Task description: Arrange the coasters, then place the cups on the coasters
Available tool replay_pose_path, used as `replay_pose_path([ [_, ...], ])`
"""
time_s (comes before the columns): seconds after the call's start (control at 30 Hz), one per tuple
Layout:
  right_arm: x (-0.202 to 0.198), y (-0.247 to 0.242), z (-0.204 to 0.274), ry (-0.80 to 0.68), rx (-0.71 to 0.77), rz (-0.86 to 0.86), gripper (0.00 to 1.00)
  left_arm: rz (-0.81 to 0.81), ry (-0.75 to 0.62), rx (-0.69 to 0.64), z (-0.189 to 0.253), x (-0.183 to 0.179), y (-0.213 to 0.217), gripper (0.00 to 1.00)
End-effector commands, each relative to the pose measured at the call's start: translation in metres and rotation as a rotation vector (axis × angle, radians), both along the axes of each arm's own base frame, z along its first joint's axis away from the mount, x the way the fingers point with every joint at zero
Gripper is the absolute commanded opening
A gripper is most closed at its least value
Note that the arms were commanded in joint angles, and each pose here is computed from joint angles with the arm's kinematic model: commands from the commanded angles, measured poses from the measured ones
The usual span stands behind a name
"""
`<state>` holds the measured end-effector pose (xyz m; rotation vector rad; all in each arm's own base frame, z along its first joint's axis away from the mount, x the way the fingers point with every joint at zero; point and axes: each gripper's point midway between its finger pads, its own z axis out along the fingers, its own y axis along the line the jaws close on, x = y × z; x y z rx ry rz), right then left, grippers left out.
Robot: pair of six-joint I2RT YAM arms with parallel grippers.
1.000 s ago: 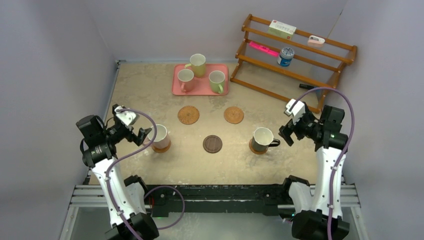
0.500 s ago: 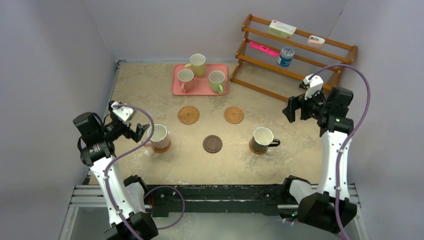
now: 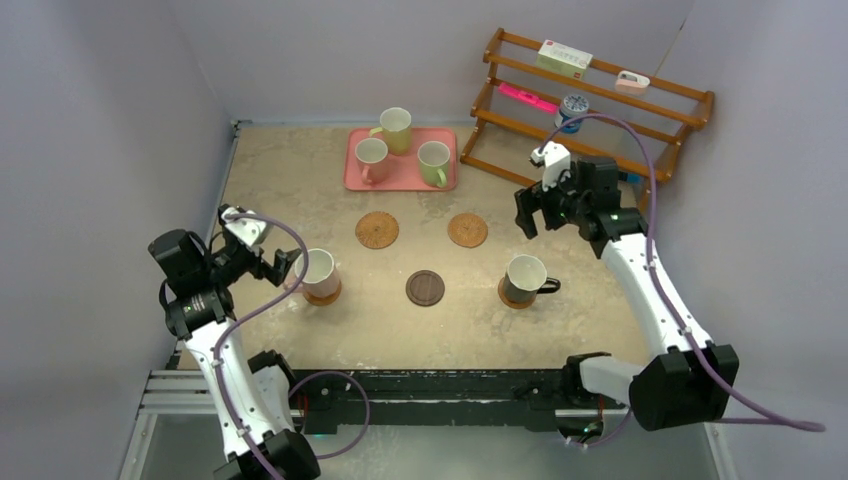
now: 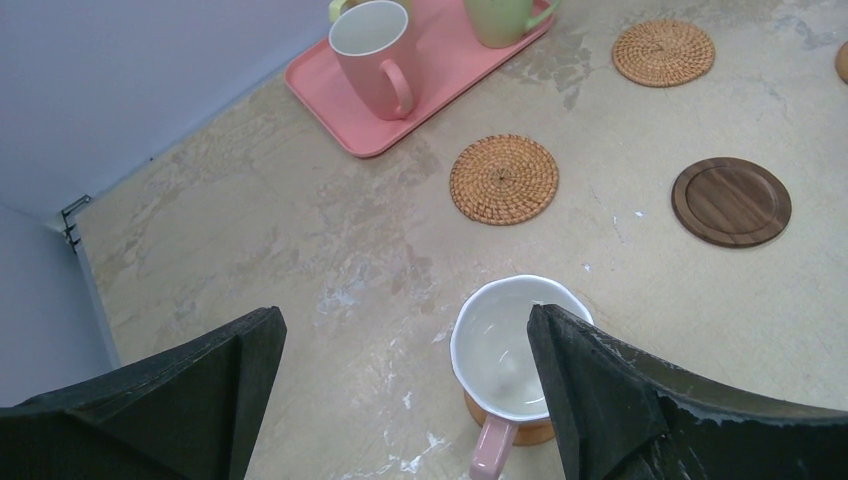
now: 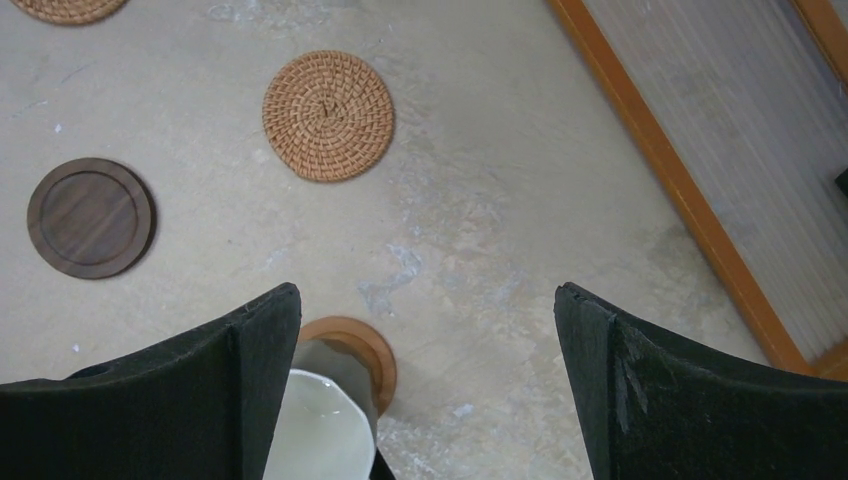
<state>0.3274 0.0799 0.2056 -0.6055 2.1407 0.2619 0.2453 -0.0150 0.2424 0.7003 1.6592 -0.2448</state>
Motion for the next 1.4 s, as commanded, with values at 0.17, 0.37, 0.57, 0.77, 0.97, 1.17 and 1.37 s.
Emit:
replay_pose_path([
  [0.17, 0.027, 0.023, 0.016, -0.131, -0.043, -0.054, 0.98, 0.025, 0.033, -0.040, 0.007, 0.010, 0.008, 1.00],
  [0.37, 0.027, 0.037, 0.032, -0.138, 0.019, -0.016, 0.98, 0.076, 0.007, -0.016, 0.022, 0.025, 0.020, 1.00],
  [0.57, 0.020, 0.044, 0.039, -0.162, 0.043, 0.007, 0.98, 0.084, 0.078, 0.055, 0.014, 0.063, 0.005, 1.00],
  [0.77, 0.013, 0.045, 0.045, -0.173, 0.045, 0.024, 0.98, 0.069, 0.120, 0.118, 0.013, 0.119, -0.013, 1.00],
  [0.97, 0.008, 0.040, 0.033, -0.147, -0.012, 0.055, 0.98, 0.033, 0.115, 0.167, 0.034, 0.176, -0.031, 1.00],
  [1.17, 0.012, 0.034, 0.027, -0.156, -0.056, 0.040, 0.98, -0.001, 0.077, 0.207, 0.048, 0.228, -0.057, 1.00],
  [1.37, 0.015, 0.032, 0.026, -0.175, -0.074, 0.044, 0.98, -0.028, 0.128, 0.139, 0.036, 0.253, -0.082, 1.00],
])
